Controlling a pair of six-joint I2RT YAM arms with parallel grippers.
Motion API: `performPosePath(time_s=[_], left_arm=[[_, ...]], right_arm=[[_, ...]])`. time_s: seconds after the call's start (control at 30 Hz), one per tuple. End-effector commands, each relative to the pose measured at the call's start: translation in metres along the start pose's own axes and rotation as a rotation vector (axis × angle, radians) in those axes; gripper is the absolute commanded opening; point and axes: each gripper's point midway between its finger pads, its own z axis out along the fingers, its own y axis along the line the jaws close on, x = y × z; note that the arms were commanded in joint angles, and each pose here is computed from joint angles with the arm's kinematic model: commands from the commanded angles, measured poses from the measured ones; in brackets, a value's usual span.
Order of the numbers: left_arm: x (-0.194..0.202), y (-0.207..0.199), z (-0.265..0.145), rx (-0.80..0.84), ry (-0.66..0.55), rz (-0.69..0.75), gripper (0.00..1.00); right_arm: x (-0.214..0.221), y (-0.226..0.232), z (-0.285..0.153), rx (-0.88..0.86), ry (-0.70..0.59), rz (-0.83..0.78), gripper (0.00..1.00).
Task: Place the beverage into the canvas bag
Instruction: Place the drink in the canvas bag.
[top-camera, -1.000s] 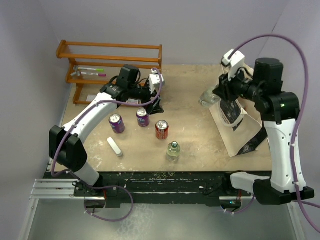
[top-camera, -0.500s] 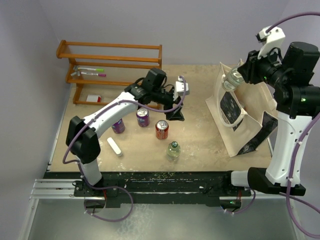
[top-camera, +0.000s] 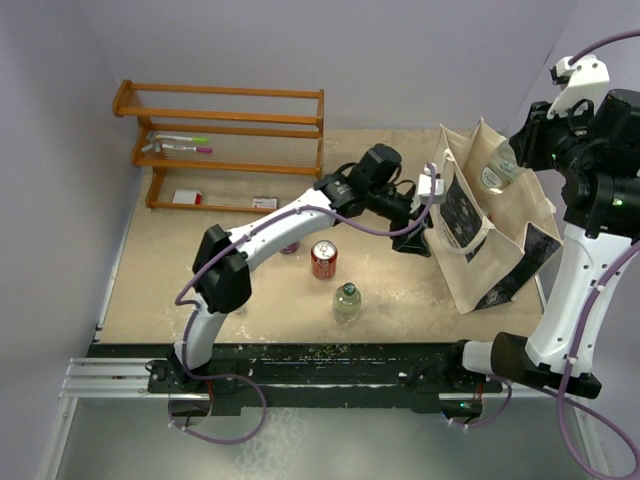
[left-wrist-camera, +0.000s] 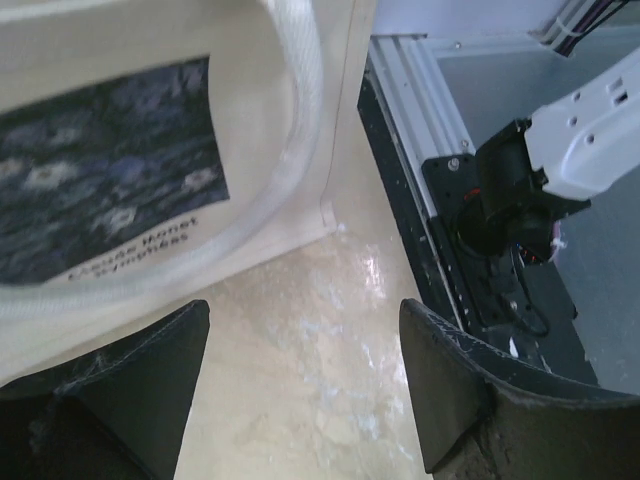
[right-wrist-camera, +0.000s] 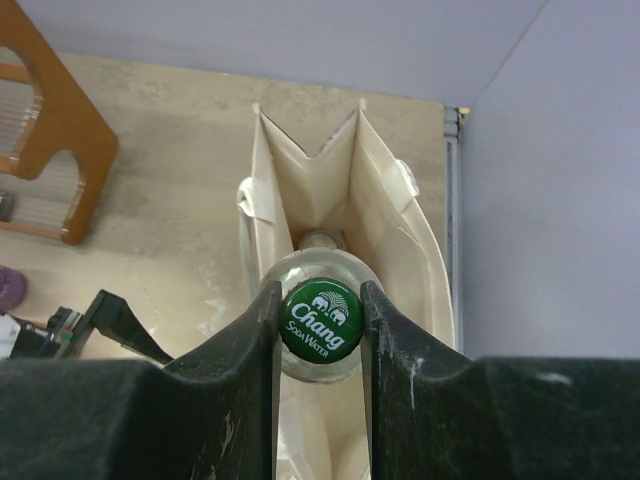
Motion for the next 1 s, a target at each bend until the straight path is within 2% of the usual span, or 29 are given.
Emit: performPosePath(time_s=[0.0, 0.33, 0.57, 0.97], left_arm=[[-0.035, -0.006, 0.026, 0.044, -0.076, 0.044, 0.78], [-0.028, 0.003, 0.069, 0.064, -0.091, -0.056, 0.75], [-0.022, -0.012, 0.095, 0.126, -0.088, -0.091, 0.72], [-0.007, -0.018, 0.105, 0.142, -0.064, -0.138, 0.48]], right_arm=[[-0.040, -0.018, -0.019, 0.104, -0.173, -0.060, 0.00], [-0.023, -0.021, -0.011, 0.108, -0.124, -0.065, 0.00], [-0.009, -0.026, -0.002, 0.126, -0.086, -0.061, 0.00], [0.013, -0.031, 0.015, 0.129, -0.025, -0.060, 0.00]])
